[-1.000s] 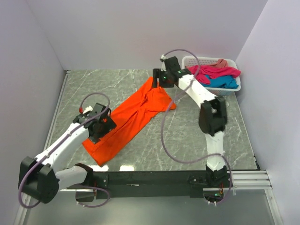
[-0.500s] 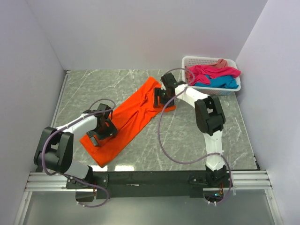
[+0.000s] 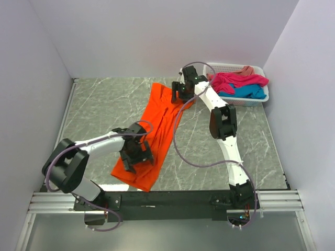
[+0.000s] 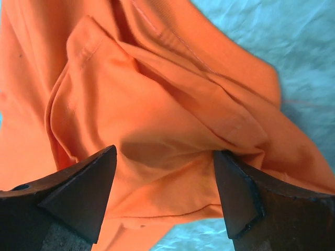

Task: Fold and stack the t-shirts
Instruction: Fold the tshirt

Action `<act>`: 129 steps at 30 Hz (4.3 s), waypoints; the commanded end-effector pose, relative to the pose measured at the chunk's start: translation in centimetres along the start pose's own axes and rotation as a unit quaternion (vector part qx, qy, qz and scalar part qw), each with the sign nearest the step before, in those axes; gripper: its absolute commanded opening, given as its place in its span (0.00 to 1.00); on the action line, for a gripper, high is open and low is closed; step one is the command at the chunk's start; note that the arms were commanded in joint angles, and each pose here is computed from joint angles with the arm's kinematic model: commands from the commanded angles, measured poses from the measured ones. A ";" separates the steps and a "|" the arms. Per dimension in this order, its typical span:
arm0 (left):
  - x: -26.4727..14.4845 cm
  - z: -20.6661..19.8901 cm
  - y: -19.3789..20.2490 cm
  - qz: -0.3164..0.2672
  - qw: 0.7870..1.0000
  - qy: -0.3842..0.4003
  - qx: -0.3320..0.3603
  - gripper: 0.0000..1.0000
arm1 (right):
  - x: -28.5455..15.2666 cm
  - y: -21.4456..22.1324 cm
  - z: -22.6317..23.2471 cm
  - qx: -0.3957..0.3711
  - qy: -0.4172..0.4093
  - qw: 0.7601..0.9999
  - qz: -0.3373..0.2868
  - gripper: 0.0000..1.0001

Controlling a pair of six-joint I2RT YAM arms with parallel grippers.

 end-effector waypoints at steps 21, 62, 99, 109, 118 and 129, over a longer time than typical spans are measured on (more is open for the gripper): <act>0.6 -14.2 8.8 -0.048 0.991 0.082 0.094 0.99 | -3.7 -7.2 -1.2 -0.063 0.029 0.987 -0.144 0.83; 0.8 1.4 7.9 -0.066 0.983 0.104 0.133 0.50 | -20.3 37.4 14.4 0.080 -0.014 0.994 0.078 0.80; -4.8 -3.1 4.0 -0.114 0.970 0.179 0.122 0.01 | -21.9 32.2 14.2 0.073 0.028 0.995 -0.058 0.00; -8.8 -11.6 -4.1 -0.239 0.938 0.234 0.093 0.01 | -21.0 21.7 11.4 0.075 0.096 0.978 -0.171 0.00; -8.0 -16.0 -9.7 -0.265 0.940 0.194 0.091 0.01 | -19.0 16.8 9.7 0.064 0.098 0.976 -0.185 0.00; -5.7 -17.9 -14.3 -0.270 0.944 0.177 0.066 0.01 | -15.1 13.3 7.4 0.070 0.087 0.979 -0.171 0.00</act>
Point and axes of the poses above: each gripper's point midway between its finger pads, its own x axis out along the fingers, its own z axis along the line the jaws close on, y = z × x, the point moved 5 cm from there along -x, back along the fingers, and after that the axes turned 10 degrees about -x, right-handed, at the moved point
